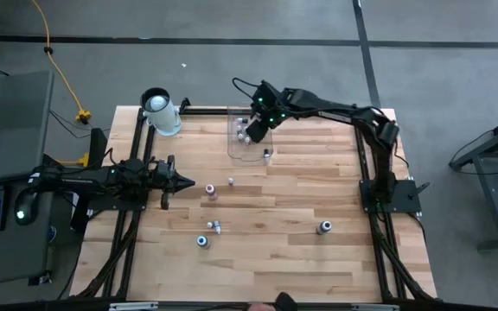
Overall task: Pick & Place food coloring
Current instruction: Put the large black food coloring bottle into the container
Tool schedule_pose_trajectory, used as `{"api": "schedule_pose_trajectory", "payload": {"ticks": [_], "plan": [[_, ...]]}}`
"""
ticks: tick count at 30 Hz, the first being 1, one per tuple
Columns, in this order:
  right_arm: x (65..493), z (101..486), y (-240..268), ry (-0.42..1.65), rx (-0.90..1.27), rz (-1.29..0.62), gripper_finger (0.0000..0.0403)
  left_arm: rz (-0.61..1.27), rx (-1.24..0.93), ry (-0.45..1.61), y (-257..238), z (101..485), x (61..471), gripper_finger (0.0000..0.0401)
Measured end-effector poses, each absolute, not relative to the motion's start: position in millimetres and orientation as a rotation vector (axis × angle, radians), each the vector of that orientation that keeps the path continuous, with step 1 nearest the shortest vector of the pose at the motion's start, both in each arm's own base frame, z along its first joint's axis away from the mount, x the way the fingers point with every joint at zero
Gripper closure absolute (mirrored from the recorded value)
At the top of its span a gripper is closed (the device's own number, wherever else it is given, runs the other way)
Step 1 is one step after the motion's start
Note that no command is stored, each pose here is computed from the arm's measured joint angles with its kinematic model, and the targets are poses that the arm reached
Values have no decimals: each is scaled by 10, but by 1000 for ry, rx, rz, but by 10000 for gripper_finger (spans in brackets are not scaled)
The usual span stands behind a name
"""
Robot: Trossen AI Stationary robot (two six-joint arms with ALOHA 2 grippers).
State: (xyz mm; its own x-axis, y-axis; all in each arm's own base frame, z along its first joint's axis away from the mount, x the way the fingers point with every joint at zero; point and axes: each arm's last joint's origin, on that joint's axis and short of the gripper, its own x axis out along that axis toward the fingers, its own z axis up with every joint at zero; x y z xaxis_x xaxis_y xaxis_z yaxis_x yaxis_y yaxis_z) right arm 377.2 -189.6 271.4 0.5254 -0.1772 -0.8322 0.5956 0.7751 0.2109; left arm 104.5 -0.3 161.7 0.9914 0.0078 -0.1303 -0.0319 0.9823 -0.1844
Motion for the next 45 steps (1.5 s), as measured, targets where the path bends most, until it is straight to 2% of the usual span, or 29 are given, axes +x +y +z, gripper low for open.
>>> {"api": "schedule_pose_trajectory", "payload": {"ticks": [10,23,28,32,38,45], "plan": [[3334,3403,-1266,964,422,-442,246,20,-187,130,-3,1617,1045,400],[2872,3699,-358,1161,372,-472,246,19,-187,130,-3,1617,1045,400],[2682,3801,-148,1139,379,-516,246,19,-187,130,-3,1617,1045,400],[2532,3652,2,1036,400,-459,247,19,-187,130,-3,1617,1045,400],[2148,3123,210,987,518,-282,247,18,-187,130,-3,1617,1045,400],[1640,2733,476,1127,556,-27,247,17,-188,130,-4,1617,1045,400]]}}
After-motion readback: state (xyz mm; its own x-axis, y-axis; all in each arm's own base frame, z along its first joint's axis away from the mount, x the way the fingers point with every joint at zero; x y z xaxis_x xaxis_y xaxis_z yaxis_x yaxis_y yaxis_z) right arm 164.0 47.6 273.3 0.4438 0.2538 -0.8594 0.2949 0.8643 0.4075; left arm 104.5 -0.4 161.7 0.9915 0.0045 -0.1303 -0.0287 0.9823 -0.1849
